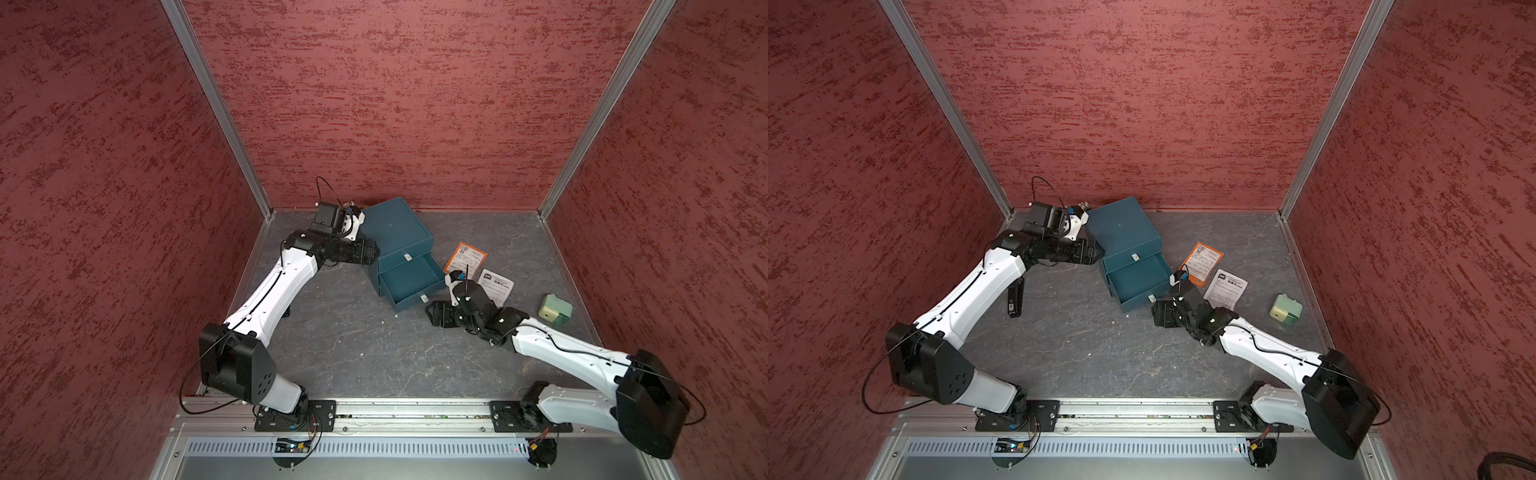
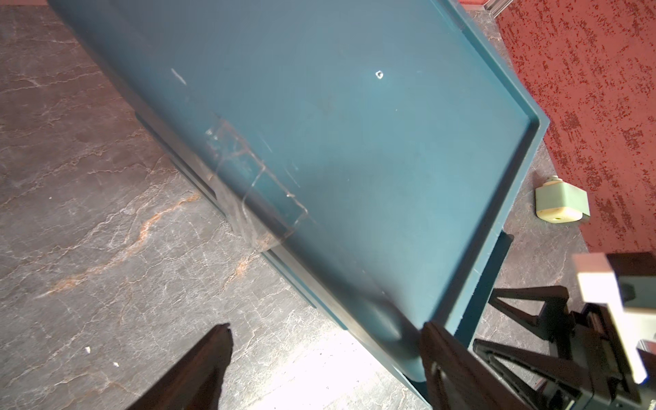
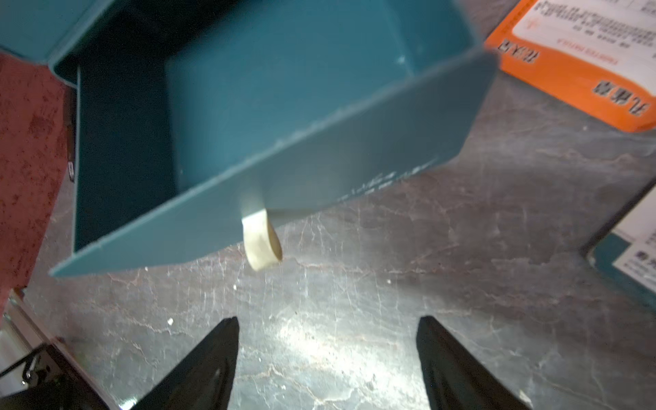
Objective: Take the seed bags out of the drawer
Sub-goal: Close the drawer in the storage box.
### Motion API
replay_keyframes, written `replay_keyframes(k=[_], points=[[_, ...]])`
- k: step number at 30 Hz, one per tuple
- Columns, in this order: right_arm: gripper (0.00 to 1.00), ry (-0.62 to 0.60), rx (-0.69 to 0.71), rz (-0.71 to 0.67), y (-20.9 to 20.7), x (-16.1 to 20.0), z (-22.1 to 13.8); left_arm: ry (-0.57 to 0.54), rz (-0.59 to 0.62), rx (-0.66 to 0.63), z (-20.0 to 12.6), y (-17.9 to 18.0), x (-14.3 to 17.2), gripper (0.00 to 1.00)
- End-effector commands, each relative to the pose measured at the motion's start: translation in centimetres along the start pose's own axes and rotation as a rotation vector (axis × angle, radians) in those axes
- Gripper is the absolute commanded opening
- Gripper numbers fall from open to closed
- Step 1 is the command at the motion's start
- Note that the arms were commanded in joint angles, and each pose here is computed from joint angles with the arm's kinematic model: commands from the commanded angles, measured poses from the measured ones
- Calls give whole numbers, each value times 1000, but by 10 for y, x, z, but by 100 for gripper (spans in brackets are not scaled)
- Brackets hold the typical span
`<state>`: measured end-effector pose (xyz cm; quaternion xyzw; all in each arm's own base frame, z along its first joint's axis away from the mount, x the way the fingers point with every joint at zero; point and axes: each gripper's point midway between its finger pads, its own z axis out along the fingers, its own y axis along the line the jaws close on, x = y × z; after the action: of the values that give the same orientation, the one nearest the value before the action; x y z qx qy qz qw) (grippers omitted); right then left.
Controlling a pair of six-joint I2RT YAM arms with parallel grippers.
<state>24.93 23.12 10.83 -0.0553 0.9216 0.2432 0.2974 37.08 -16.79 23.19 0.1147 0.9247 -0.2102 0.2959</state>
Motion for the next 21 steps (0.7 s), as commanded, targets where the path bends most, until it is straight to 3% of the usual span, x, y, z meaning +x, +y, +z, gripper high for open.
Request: replay_keyframes(k=[1, 11, 21], points=[[82, -96, -55, -77, 16, -15, -5, 20, 10, -1, 0, 2, 1, 86], [84, -234, -68, -269, 39, -56, 12, 25, 9, 6, -3, 2, 6, 86], [84, -354, -73, -298, 63, -101, 27, 31, 6, 13, -2, 1, 7, 86]])
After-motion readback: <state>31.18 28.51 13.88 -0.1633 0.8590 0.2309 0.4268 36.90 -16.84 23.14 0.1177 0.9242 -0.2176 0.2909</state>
